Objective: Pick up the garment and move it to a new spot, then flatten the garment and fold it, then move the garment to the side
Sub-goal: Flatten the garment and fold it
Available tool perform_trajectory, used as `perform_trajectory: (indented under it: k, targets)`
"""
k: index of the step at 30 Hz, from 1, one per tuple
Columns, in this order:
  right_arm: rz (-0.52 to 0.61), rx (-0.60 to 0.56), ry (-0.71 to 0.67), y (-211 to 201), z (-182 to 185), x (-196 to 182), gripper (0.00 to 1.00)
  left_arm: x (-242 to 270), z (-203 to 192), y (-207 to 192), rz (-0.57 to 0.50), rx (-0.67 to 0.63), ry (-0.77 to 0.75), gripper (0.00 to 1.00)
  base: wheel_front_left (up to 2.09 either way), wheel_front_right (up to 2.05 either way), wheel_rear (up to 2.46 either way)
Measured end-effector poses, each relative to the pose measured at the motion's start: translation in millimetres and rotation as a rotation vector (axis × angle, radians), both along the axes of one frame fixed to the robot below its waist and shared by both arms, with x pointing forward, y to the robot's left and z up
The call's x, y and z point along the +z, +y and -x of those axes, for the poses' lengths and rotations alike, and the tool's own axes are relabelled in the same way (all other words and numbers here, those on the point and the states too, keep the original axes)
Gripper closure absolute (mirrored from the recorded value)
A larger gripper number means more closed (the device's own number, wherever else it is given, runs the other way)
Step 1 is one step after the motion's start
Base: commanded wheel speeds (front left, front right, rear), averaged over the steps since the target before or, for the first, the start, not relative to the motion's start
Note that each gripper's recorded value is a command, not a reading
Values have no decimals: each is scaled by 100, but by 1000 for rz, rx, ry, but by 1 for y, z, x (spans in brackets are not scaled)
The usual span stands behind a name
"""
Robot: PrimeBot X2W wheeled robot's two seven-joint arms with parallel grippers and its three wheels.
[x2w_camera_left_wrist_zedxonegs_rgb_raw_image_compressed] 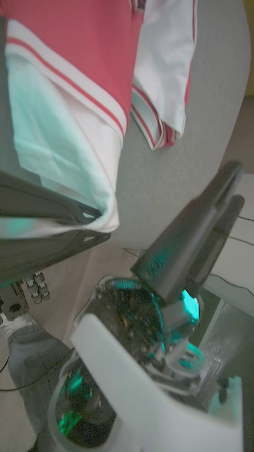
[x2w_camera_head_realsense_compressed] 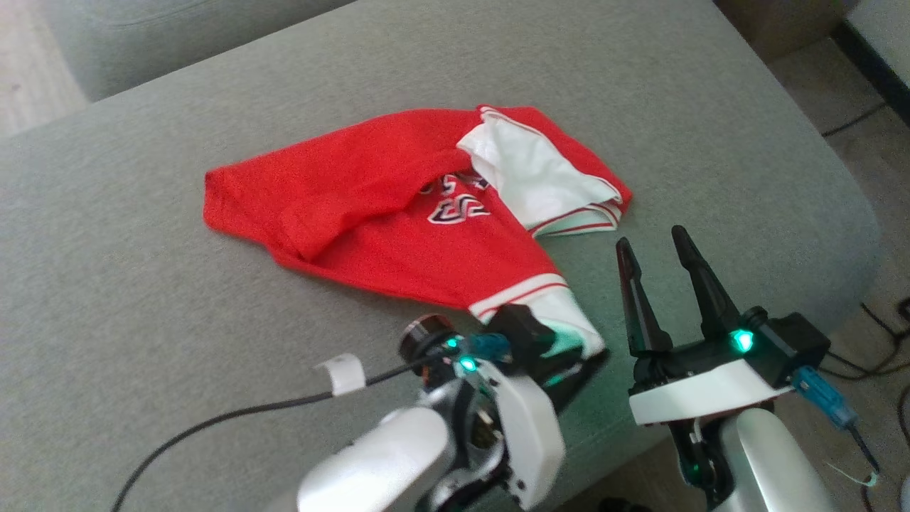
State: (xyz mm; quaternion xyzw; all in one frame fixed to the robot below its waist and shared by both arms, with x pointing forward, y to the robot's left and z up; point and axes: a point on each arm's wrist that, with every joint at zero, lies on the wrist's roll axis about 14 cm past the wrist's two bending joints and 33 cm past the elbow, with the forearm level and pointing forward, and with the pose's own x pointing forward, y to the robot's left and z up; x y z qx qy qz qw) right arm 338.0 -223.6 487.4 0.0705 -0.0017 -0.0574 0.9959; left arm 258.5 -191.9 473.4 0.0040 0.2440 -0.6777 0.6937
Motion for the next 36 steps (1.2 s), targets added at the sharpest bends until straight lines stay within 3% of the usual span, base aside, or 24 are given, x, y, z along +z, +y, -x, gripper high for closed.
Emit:
perform_trajectory:
  k: [3,4,5,6,7,10,14,18,23,30,36]
  targets:
    - [1,-21,4,-6,4,0,0,8,14,-13,41,-32,29,100,0,0,0]
    - [-3,-30,4,-8,6,0,0,10,13,-16,55,-17,31,95,0,0,0]
    - [-2,-36,6,-10,7,-1,0,9,9,-18,62,6,27,69,0,0,0]
    - [-1,-41,8,-11,8,-1,0,6,6,-19,56,25,21,11,0,0,0]
    - [-1,-45,9,-12,9,-1,0,-1,3,-19,40,40,20,0,0,0,0]
    - [0,-50,9,-13,10,-1,0,-16,-3,-14,-1,78,32,0,0,0,0]
    - [-1,-53,-2,-14,11,2,0,-10,-17,-7,34,164,31,0,0,0,0]
    - [-2,-39,-15,-11,9,5,0,-2,-75,22,53,366,-88,0,0,0,0]
    - [1,-10,-17,-3,5,5,0,-19,-140,83,-60,583,-252,0,0,0,0]
    - [4,15,7,4,-2,-2,0,-60,-161,111,-192,632,-282,0,0,0,0]
    - [5,14,28,4,-4,-9,0,-66,-180,105,-204,644,-332,0,0,0,0]
